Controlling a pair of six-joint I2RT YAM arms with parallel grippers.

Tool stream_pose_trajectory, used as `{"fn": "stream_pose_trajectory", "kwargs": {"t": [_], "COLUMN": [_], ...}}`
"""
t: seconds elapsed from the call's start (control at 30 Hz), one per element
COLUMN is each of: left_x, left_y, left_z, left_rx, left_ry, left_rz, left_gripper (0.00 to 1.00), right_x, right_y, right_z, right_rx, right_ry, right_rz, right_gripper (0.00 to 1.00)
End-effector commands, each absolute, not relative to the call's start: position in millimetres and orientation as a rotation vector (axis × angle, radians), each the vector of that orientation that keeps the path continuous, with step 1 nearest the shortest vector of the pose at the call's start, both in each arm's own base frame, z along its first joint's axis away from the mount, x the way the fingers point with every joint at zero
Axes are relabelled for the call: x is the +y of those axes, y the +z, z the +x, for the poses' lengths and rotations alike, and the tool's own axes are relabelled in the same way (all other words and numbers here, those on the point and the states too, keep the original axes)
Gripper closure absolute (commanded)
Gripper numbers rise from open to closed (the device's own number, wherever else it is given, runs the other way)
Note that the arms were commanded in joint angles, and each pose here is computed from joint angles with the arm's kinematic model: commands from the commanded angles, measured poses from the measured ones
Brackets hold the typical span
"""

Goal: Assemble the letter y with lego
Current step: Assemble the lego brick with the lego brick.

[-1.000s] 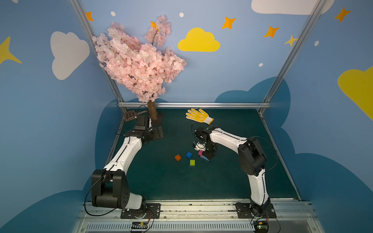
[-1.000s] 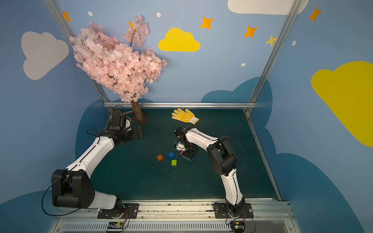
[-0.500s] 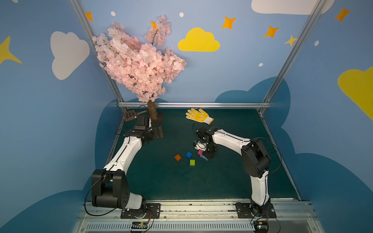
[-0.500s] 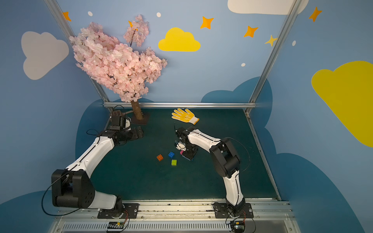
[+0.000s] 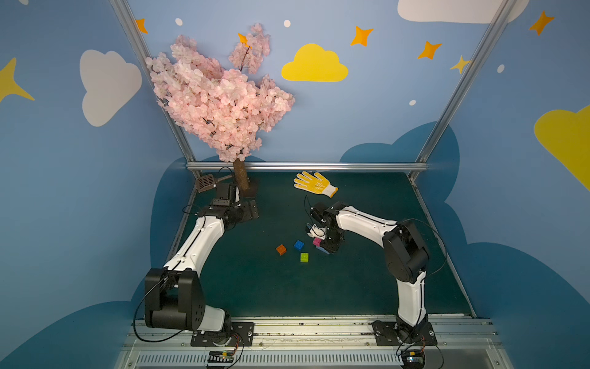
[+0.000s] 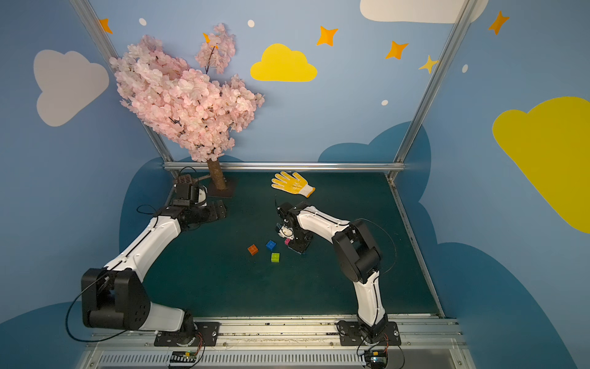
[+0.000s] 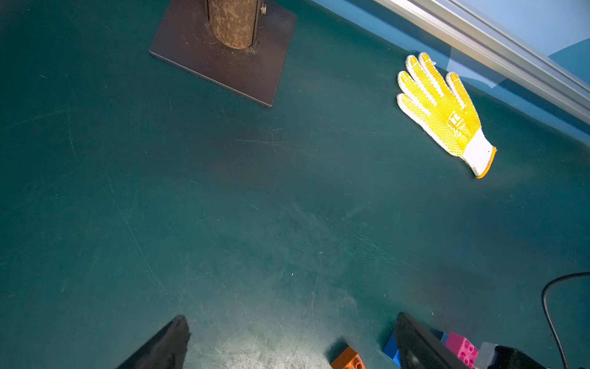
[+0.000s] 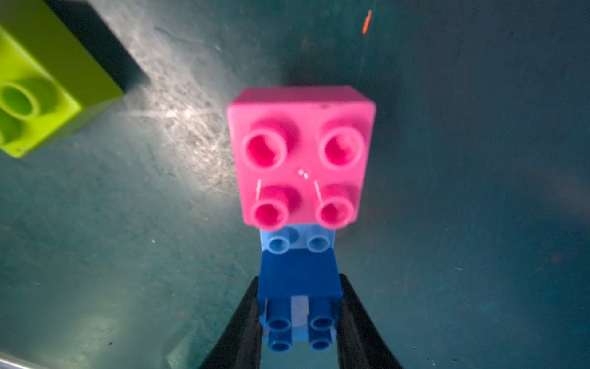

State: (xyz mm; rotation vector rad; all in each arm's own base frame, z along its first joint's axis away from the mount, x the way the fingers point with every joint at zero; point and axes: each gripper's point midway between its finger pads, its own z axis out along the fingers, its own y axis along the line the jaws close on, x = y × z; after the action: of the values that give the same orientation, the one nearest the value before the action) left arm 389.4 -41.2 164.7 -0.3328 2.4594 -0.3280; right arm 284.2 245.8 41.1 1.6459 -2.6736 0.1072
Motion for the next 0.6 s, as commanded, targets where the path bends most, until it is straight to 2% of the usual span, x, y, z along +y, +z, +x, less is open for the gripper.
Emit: {"fn": "stream_pose_trajectory", "kwargs": {"t": [0.0,0.13,0.23,0.4,0.43,0.53,0.57], "left_x": [-36.8,-36.8,-36.4,-36.0,-35.6,-36.1,-36.0], "left_y": [172.6,172.1,172.1,172.1,171.6,171.7,171.4], "left_z": [393.4,393.6,393.4,393.4,393.2,393.8,393.9], "left_rx": [2.446,2.447,2.448,2.448,2.448,2.448,2.448], "left_ry": [-0.312,-0.312,-0.310,-0.308,-0.307,-0.310,-0.309], "left_rz": [-0.343,-0.344,-0.346,-0.346,-0.348,-0.346,-0.347], "left_gripper": [0.00,0.00,0.00,0.00,0.00,0.00,0.00], "right_x": [258.2,258.9,259.5,258.3,257.7,256.6,256.6], "right_y": [31.4,34.7,36.7,38.3,39.3,41.5,42.9], "right_z": [290.3,290.0,290.8,292.7,293.0,293.5,294.3], "right_rx": [-2.692,-2.701,-2.713,-2.726,-2.730,-2.750,-2.764], "right_ry": [0.045,0.023,0.010,0.001,-0.002,0.002,-0.001], "right_rz": [1.645,1.639,1.631,1.618,1.613,1.602,1.598], "right_gripper": [0.64,0.59,0.58,0.71,0.70,0.53,0.51]}}
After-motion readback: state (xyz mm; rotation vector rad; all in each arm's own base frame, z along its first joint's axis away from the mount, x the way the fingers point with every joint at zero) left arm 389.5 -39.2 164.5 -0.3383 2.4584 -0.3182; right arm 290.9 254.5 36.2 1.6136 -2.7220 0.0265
